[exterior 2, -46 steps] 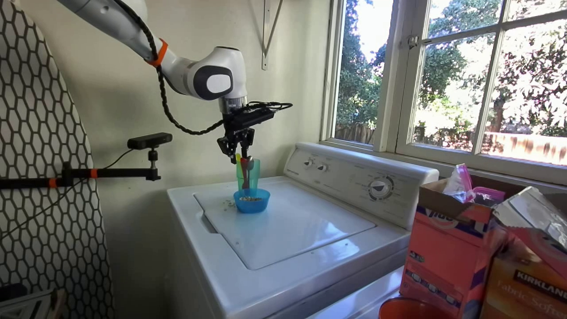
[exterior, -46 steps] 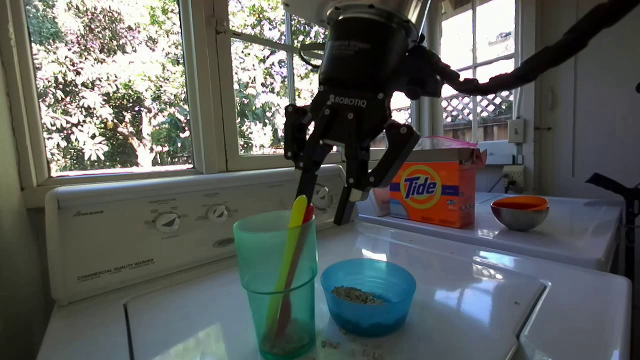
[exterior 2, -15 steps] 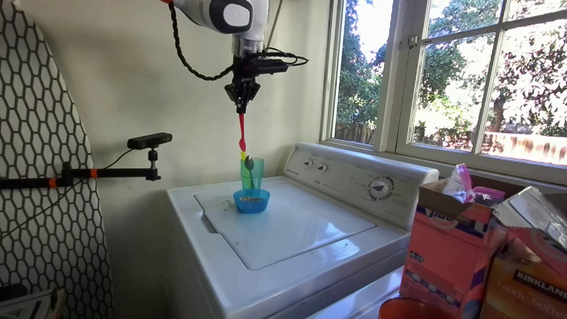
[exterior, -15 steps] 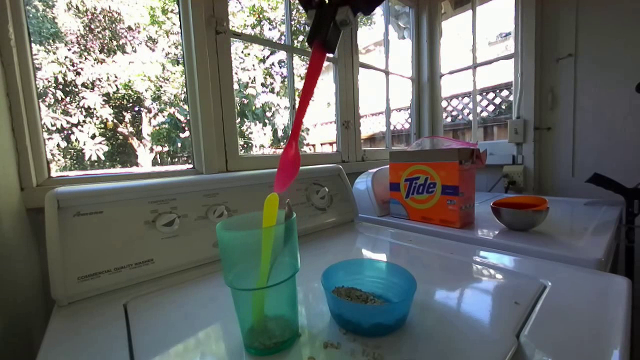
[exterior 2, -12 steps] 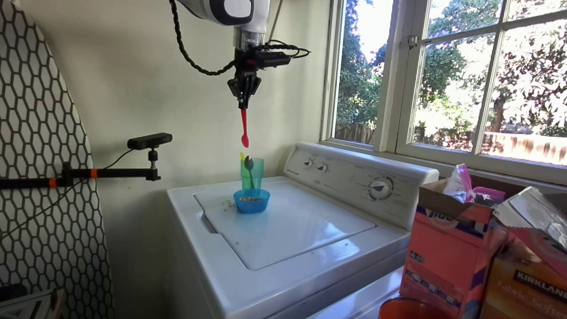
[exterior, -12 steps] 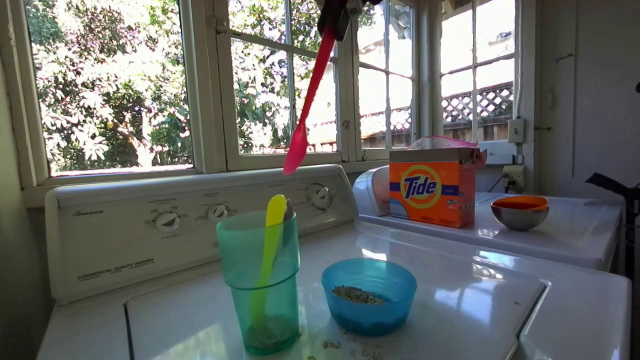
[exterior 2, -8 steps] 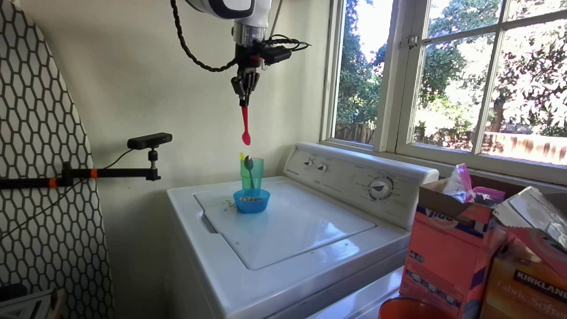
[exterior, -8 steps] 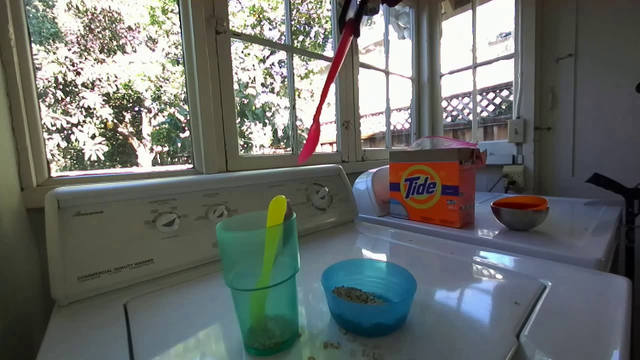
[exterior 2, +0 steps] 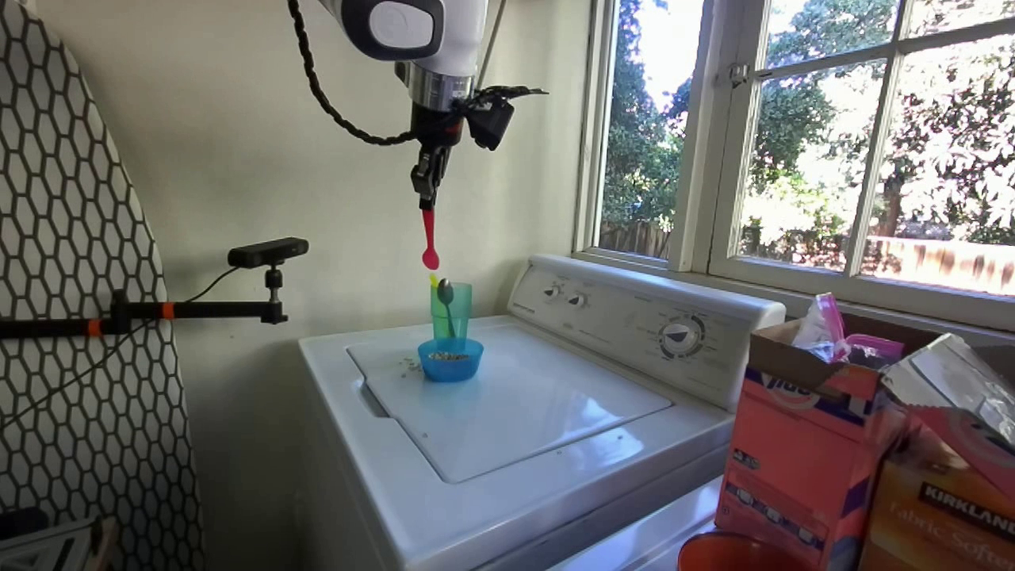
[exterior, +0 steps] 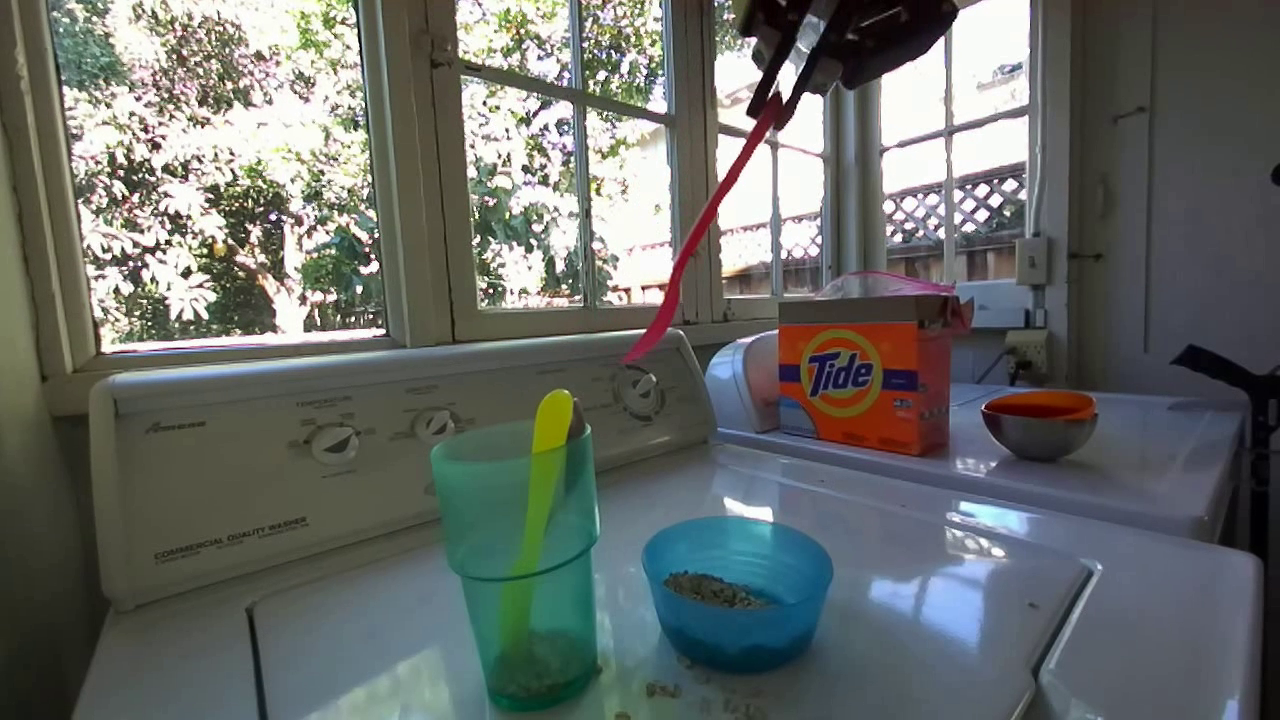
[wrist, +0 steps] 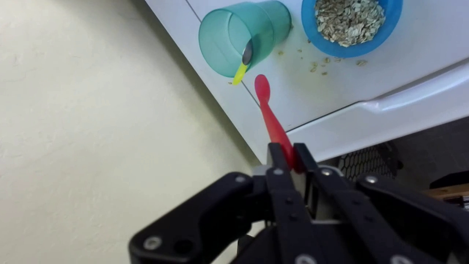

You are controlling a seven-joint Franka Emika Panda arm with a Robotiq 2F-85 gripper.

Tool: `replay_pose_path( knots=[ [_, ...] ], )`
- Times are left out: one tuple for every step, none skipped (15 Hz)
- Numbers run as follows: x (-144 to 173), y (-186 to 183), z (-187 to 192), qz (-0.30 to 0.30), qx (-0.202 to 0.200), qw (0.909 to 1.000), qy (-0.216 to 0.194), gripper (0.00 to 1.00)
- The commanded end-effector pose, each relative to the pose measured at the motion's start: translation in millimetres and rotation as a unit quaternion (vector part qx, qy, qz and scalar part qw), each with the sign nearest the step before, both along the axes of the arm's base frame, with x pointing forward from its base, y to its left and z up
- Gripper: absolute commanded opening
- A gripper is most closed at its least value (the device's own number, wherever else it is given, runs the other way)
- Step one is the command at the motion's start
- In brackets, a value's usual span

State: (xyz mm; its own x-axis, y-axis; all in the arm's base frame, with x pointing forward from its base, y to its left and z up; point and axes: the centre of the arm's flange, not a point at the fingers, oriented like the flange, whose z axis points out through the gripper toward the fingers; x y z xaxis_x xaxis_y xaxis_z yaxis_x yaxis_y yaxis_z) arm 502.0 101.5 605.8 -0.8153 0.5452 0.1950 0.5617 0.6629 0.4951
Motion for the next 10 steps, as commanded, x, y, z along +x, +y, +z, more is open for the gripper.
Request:
replay_pose_path(
  knots=[
    [-0.7, -0.7, -2.4, 0.001, 0.002, 1.0, 0.002, 0.11],
    [-1.0, -0.4, -2.8, 0.001, 0.002, 1.0, 0.002, 0.03],
    [0.3, -2.8, -5.3, 0.022, -0.003, 0.9996, -0.015, 0.03],
    [0.7, -9.2, -9.8, 0.037, -0.005, 0.9993, -0.009, 0.03],
    [-0.8, -19.6, -15.0, 0.052, -0.002, 0.9986, -0.011, 0.03],
    [-1.3, -27.5, -18.4, 0.064, 0.003, 0.9979, -0.011, 0.03],
    [-1.9, -39.7, -22.6, 0.077, 0.013, 0.9968, -0.013, 0.03],
    [-3.3, -49.8, -26.1, 0.097, 0.02, 0.9949, -0.018, 0.03],
    [-5.9, -61.8, -32.0, 0.128, 0.024, 0.991, -0.033, 0.03],
    [-6.3, -71.7, -38.3, 0.145, 0.032, 0.9882, -0.04, 0.03]
  ],
)
